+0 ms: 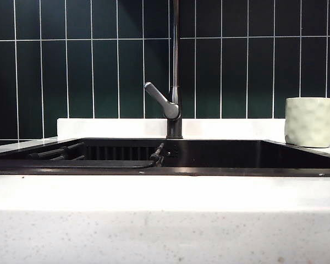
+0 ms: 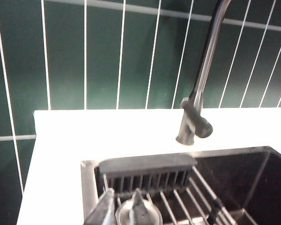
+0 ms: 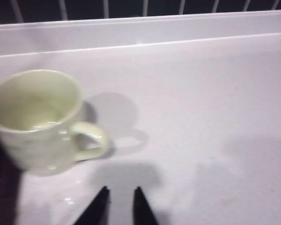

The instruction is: Pick up the mug next to the sink, go to the faucet to get some water, pour the water into the sink, and finally put the mug back to its place.

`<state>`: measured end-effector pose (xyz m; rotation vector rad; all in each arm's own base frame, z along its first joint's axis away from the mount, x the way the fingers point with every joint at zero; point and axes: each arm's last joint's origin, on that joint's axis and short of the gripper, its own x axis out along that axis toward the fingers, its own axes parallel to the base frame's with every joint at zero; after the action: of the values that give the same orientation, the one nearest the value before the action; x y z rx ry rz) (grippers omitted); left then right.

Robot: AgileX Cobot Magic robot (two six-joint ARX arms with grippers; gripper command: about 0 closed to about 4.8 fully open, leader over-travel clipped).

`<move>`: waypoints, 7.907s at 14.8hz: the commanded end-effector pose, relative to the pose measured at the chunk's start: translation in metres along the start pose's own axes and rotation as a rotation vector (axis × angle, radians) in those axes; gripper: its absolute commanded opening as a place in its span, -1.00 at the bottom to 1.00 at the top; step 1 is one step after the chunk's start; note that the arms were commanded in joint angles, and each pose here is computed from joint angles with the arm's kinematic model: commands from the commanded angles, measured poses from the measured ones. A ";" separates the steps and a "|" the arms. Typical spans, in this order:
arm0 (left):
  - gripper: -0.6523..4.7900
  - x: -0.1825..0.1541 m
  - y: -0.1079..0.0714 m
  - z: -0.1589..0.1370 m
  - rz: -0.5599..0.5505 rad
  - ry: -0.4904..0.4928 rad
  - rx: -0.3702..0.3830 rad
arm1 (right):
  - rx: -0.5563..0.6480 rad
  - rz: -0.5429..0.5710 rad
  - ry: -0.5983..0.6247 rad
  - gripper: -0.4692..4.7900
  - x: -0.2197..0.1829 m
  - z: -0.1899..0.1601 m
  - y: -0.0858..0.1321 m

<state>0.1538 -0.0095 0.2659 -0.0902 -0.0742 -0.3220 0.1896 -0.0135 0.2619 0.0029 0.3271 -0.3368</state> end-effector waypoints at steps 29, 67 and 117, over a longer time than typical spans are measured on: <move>-0.55 0.032 0.010 -0.009 -0.052 -0.052 0.110 | 0.056 0.102 -0.173 -0.12 0.122 -0.056 0.017; -0.55 0.065 0.013 0.004 -0.279 0.098 -0.016 | 0.158 0.438 -0.400 -0.83 0.088 0.000 0.041; -0.08 0.348 -0.006 -0.047 -0.924 0.212 0.030 | 0.118 0.919 -0.321 -0.83 0.076 0.120 0.177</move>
<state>0.4856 -0.1249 0.2462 0.0077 0.1115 -1.2341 0.3549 0.1223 0.3291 0.1871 0.0404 0.5404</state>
